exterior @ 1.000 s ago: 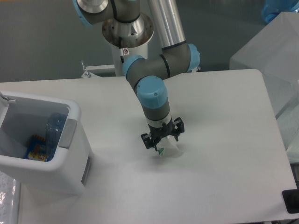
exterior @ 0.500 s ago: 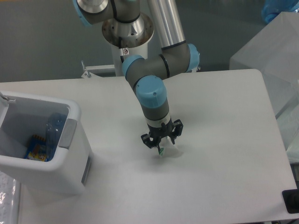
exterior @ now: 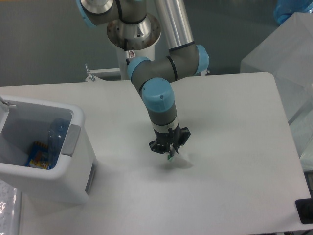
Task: Place the trash in the trash can
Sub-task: 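Lower the gripper and close it on the crumpled paper, then lift the paper and carry it over the white bin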
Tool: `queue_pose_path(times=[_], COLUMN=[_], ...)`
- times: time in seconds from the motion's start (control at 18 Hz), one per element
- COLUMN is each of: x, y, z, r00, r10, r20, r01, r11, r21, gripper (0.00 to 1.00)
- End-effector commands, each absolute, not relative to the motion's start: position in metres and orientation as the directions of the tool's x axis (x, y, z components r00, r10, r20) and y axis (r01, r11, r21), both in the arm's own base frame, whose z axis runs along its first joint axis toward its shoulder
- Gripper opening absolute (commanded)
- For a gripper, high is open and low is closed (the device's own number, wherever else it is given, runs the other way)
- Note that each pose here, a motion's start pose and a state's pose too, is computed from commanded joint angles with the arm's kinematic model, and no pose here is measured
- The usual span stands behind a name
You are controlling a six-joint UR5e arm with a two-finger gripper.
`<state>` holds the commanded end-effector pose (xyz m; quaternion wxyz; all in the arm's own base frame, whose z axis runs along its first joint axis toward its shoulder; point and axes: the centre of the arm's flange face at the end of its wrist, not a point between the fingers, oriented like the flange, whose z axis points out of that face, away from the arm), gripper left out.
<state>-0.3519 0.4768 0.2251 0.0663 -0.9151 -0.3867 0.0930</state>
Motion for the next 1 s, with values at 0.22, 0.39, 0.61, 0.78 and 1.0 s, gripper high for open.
queue_pose_path(times=[0.22,0.39,0.61,0.78,1.0], x=[-0.351,-0.353,-0.364,-0.373,-0.378], y=[0.478,0.479,0.5,0.516,0.536], z=[0.235,0.242,0.309,0.359,0.452], r00=[0.687,0.685,0.699,0.69,0.644], r10=[0.72,0.723,0.714,0.71,0.699], r20=[-0.1,-0.089,0.039,0.143,0.311], r01=[0.692,0.693,0.675,0.683,0.719], r11=[-0.69,-0.684,-0.64,-0.572,-0.413], r21=[-0.212,-0.226,-0.367,-0.453,-0.559], gripper=[0.16,0.14,0.14,0.14,0.15])
